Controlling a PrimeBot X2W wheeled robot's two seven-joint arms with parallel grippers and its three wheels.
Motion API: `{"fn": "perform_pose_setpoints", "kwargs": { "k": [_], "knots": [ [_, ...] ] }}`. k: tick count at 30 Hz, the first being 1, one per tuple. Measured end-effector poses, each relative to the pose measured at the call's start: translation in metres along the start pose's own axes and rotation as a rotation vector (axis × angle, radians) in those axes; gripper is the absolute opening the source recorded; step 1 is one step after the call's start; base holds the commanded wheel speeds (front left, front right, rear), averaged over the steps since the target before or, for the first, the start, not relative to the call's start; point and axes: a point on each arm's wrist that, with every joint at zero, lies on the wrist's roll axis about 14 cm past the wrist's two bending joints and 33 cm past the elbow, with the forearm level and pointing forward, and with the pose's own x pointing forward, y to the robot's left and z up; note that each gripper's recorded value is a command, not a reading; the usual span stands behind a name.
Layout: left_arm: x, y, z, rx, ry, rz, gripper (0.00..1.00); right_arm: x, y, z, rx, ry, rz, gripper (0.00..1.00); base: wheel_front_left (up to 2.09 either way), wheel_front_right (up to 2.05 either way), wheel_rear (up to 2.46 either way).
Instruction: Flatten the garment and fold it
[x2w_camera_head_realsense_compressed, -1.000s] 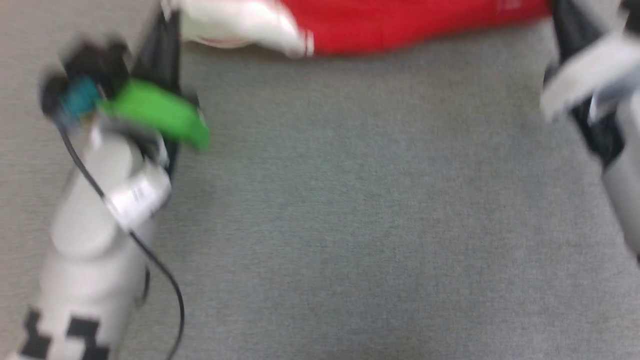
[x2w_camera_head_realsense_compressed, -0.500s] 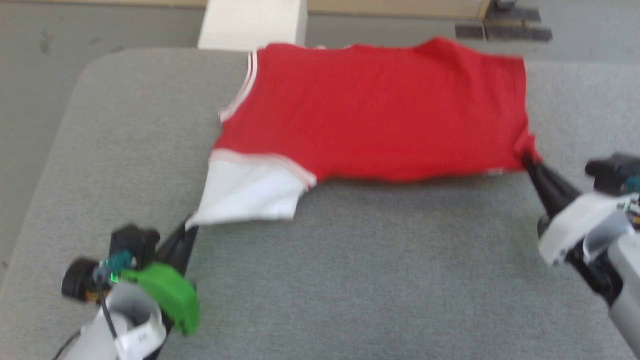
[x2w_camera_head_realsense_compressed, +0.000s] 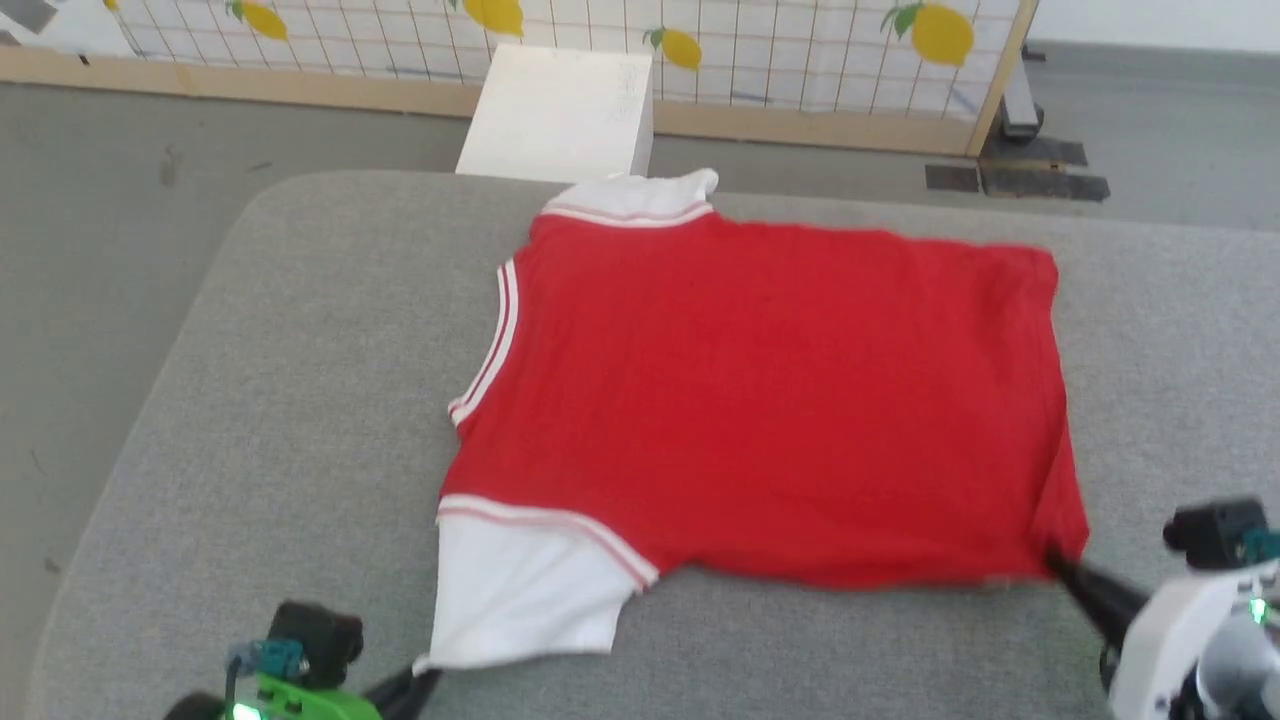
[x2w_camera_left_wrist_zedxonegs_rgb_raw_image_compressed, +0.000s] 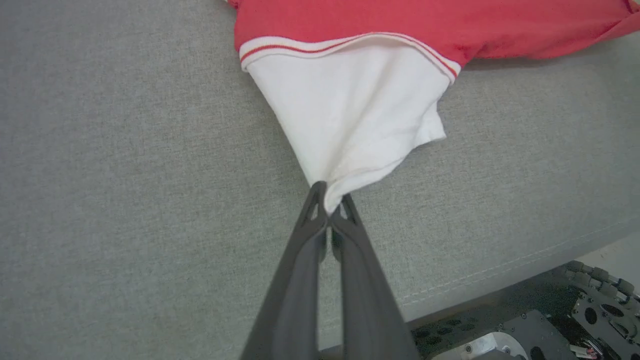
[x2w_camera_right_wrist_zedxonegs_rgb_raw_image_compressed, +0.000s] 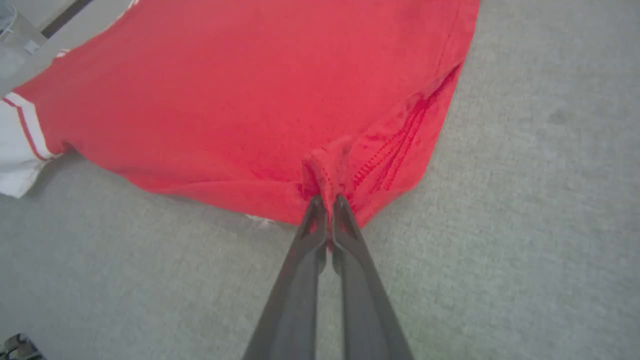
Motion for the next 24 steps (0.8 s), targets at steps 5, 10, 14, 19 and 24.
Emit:
{"fn": "perform_pose_setpoints", "kwargs": {
  "k": [5, 10, 14, 19, 24],
  "knots": [
    [-0.011, -0.009, -0.026, -0.019, 0.117, -0.033, 0.0, -0.024, 0.007, -0.033, 0.085, 0.12, 0.021, 0.0, 0.0, 0.0, 0.0],
    [-0.008, -0.017, -0.016, -0.055, 0.082, -0.066, 0.0, -0.031, 0.004, -0.024, 0.122, 0.085, 0.013, 0.0, 0.0, 0.0, 0.0],
    [0.0, -0.015, 0.019, -0.049, -0.043, -0.064, 0.0, -0.029, 0.006, -0.006, 0.147, 0.023, 0.025, 0.0, 0.0, 0.0, 0.0],
    [0.013, -0.006, 0.072, -0.103, -0.227, -0.062, 0.0, -0.025, 0.012, 0.011, 0.18, -0.035, 0.048, 0.0, 0.0, 0.0, 0.0],
    [0.027, 0.009, 0.127, -0.06, -0.398, -0.036, 0.0, -0.014, 0.004, 0.033, 0.193, -0.086, 0.042, 0.0, 0.0, 0.0, 0.0]
  ]
}}
